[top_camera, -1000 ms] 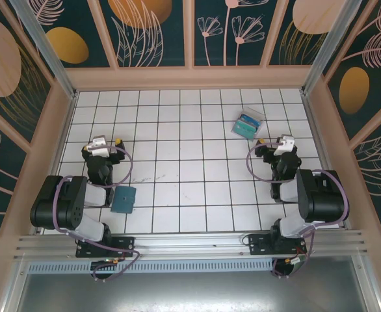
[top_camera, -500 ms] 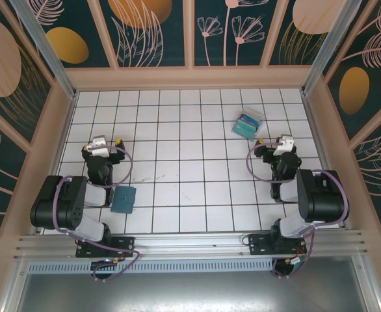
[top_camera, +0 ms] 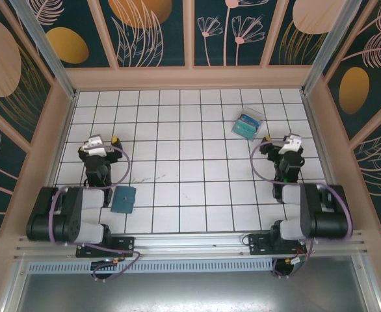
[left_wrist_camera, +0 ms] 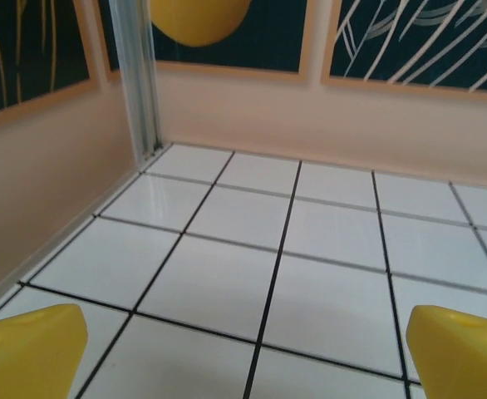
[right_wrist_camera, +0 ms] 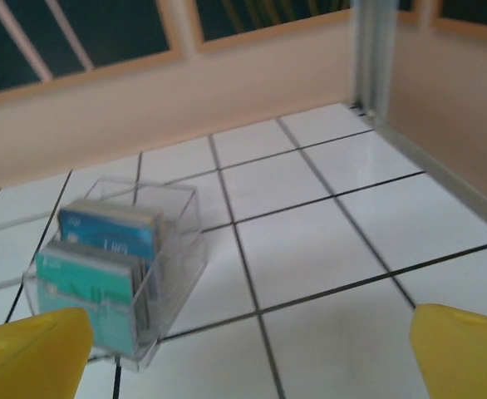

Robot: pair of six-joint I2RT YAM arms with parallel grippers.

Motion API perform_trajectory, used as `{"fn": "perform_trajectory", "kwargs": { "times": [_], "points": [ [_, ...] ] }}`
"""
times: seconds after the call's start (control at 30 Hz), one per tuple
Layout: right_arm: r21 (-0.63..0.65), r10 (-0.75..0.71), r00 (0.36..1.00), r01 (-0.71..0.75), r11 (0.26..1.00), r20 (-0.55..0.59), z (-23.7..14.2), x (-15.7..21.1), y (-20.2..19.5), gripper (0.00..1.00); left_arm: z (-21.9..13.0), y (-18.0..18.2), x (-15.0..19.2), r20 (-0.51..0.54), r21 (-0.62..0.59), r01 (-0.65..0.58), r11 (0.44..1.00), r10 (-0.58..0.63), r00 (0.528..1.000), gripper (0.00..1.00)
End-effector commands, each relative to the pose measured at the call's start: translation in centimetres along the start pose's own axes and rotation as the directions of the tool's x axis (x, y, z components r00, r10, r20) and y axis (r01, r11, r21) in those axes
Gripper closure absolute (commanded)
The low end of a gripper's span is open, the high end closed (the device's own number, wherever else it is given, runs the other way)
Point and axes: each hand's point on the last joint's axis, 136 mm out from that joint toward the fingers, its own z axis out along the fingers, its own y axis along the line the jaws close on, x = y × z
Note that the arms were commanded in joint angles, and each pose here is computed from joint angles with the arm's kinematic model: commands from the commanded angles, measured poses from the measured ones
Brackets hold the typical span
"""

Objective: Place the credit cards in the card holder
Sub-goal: Move the card holder to the bottom-center of the table.

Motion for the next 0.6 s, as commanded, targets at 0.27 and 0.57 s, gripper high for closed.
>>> {"fn": "perform_trajectory", "kwargs": {
  "times": [0.27,0.57],
  "points": [
    [-0.017,0.423,0.897,-0.429,0.903,-0.128,-0.3,-6.0,3.9,0.07,-1.8,-0.1,-4.7,-0.199,-0.144,0.496,0.856,-0.516,0.833,0.01],
    [-0.693,-0.250,0.878,-0.121,0.710,-0.409,-8.4,6.2,31.1,0.20,-7.7,0.1,3.6,-0.573,-0.303,0.368,0.879,-0.476,0.667,0.01]
  ]
}}
